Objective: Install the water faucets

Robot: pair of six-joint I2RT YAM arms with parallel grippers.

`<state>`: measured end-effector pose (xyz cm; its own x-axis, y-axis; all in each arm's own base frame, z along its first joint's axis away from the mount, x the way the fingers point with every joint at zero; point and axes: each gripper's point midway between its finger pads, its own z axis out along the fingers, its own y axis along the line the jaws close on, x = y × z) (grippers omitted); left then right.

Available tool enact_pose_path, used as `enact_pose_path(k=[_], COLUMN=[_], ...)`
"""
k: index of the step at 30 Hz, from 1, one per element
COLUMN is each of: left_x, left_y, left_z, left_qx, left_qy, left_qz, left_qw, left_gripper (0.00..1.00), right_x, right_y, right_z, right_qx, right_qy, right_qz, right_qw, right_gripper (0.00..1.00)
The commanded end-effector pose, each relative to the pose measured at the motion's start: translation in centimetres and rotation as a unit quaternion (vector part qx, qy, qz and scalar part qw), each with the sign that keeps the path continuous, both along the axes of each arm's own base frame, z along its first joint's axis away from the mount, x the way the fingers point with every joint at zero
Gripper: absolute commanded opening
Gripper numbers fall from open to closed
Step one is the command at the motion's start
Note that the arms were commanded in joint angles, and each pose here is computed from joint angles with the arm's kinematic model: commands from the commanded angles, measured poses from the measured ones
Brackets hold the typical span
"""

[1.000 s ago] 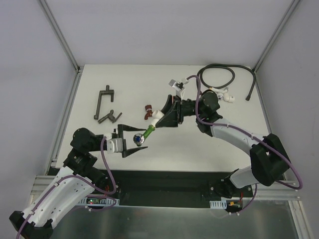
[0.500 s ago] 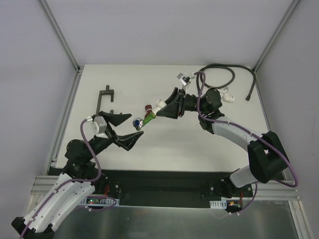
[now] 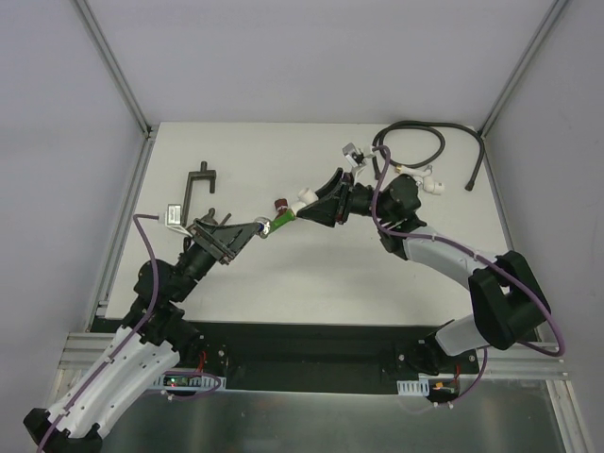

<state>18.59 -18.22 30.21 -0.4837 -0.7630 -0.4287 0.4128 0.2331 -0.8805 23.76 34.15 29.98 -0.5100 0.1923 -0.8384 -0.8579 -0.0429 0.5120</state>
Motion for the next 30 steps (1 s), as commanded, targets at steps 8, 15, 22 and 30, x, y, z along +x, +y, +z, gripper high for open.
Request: enact_pose_path(k=[8, 15, 22, 30], left_x=[0.6, 0.7, 0.8, 0.2], left_y=[-3.4, -3.7, -3.1, -2.7], left_z=[-0.2, 0.1, -0.7, 0.2], left_qx=[-0.085, -0.098, -0.073, 0.019], left_qy=[0.094, 0.094, 0.077, 0.033], left_qz=[-0.089, -0.097, -0.077, -0.062], left_qw=[0.988, 0.986, 0.991, 0.997], left_gripper=[0.78, 0.71, 0.70, 0.78], right_x=[-0.5, -0.4, 0.2, 0.6], right_y=[-0.8, -0.7, -1.0, -1.5], right_z=[3.2, 2.5, 2.4, 2.3], right_qx=[0.029, 0.014, 0.012, 0.000], right_qy=[-0.104, -0.110, -0.106, -0.113], right_qz=[-0.036, -0.050, -0.075, -0.101], right_qw=[0.993, 0.993, 0.992, 0.988], right_gripper=[0.02, 0.02, 0.02, 0.02])
